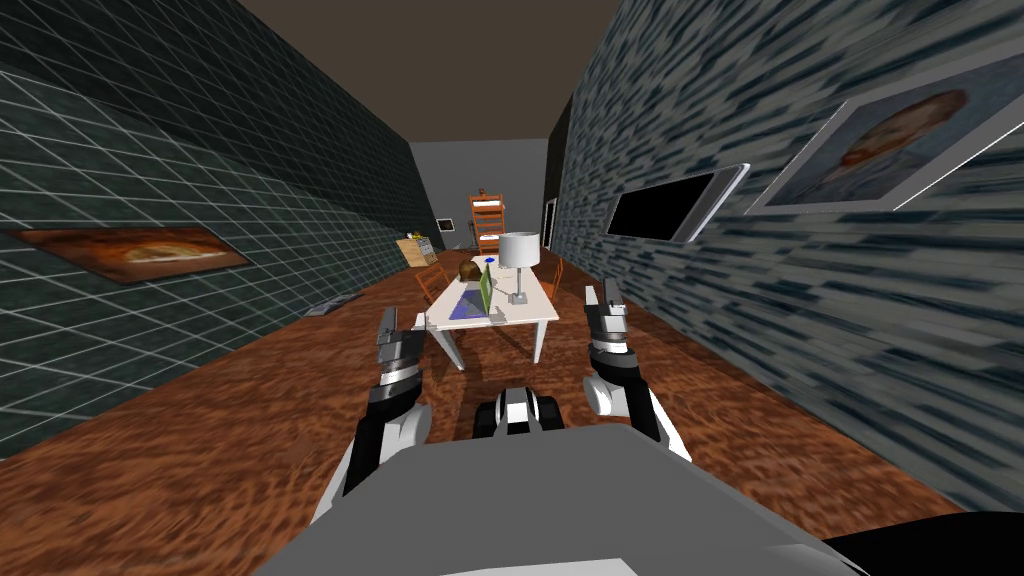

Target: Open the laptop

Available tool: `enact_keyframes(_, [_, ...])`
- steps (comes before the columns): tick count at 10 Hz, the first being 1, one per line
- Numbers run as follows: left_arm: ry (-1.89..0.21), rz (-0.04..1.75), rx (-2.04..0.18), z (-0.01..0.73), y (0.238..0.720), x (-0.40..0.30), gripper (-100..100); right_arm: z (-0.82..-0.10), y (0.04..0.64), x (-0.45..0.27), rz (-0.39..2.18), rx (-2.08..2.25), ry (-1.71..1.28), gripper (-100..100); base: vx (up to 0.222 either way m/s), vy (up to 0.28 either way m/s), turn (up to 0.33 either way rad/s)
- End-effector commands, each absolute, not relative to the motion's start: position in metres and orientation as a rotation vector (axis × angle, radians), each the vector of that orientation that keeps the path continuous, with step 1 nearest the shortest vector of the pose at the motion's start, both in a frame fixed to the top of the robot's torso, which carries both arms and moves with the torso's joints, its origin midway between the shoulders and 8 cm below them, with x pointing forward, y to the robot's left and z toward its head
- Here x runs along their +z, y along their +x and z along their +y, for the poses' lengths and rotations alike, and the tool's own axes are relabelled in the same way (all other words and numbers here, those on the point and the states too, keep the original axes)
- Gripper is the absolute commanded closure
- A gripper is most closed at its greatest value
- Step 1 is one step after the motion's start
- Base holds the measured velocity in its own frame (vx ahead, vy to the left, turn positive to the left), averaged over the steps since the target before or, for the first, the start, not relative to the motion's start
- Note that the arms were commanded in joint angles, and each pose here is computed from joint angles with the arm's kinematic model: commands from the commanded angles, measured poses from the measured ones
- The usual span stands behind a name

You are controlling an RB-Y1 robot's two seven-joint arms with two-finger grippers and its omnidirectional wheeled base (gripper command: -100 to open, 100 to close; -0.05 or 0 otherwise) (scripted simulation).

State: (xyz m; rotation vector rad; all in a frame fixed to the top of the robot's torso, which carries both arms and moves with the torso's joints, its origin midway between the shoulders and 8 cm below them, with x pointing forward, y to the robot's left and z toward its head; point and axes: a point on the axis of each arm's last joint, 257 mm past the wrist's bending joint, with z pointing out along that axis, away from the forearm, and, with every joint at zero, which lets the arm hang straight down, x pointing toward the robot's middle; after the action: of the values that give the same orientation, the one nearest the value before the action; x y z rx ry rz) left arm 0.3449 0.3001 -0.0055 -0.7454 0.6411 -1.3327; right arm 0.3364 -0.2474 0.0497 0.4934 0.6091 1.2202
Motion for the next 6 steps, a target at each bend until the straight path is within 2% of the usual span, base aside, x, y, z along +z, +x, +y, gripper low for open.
enact_keyframes(1, [-0.728,0.718,-1.302,0.298,0.354,-0.01,-100,-0.247,0.336,0.05,0.609,1.22,0.493,0,0.046,-0.066,0.008])
enact_keyframes(6, [-0.74,0.831,-1.216,0.303,0.373,-0.023,-100,-0.247,0.336,0.05,0.609,1.22,0.493,0,0.051,-0.068,0.009])
